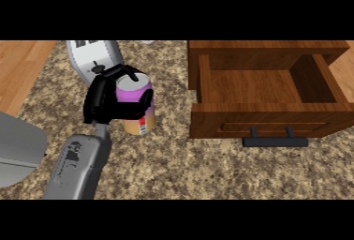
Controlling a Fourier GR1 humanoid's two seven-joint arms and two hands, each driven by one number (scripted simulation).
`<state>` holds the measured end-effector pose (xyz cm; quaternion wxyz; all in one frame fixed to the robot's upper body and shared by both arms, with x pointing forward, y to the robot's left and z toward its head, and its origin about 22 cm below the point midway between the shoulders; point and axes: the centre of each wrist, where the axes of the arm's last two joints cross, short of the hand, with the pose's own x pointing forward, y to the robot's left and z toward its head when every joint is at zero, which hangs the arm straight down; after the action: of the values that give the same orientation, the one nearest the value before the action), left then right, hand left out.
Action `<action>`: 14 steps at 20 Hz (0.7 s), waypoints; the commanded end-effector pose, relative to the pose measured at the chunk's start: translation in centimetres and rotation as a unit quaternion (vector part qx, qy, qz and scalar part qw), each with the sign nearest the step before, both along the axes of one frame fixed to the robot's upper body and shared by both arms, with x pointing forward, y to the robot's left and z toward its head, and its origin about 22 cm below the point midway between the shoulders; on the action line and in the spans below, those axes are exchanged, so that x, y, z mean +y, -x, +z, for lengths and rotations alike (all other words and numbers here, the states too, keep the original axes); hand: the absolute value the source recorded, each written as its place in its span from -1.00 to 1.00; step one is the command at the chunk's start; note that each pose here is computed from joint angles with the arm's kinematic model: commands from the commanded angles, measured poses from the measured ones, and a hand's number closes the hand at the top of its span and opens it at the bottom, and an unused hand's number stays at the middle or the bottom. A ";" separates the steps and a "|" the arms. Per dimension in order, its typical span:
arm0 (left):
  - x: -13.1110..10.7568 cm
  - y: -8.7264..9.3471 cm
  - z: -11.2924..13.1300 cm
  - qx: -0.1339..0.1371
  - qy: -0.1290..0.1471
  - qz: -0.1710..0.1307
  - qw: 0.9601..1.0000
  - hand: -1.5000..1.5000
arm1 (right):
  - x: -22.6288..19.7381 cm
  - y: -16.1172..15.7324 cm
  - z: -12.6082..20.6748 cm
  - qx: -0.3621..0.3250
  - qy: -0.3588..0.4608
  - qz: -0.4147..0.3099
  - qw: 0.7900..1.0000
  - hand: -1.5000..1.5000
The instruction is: Pick up the can, place it into the drawer and close the drawer
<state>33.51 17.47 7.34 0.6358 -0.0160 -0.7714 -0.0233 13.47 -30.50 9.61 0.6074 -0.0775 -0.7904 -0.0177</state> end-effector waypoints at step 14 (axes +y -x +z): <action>-12.5 -4.4 11.8 -0.037 -0.036 -0.026 0.998 1.00 | -0.7 -0.2 0.4 -0.001 0.006 0.010 1.000 -1.00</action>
<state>36.80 7.23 17.26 0.6116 -0.0213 -0.7883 -0.0636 13.92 -30.66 9.73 0.6036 -0.0780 -0.7933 -0.0145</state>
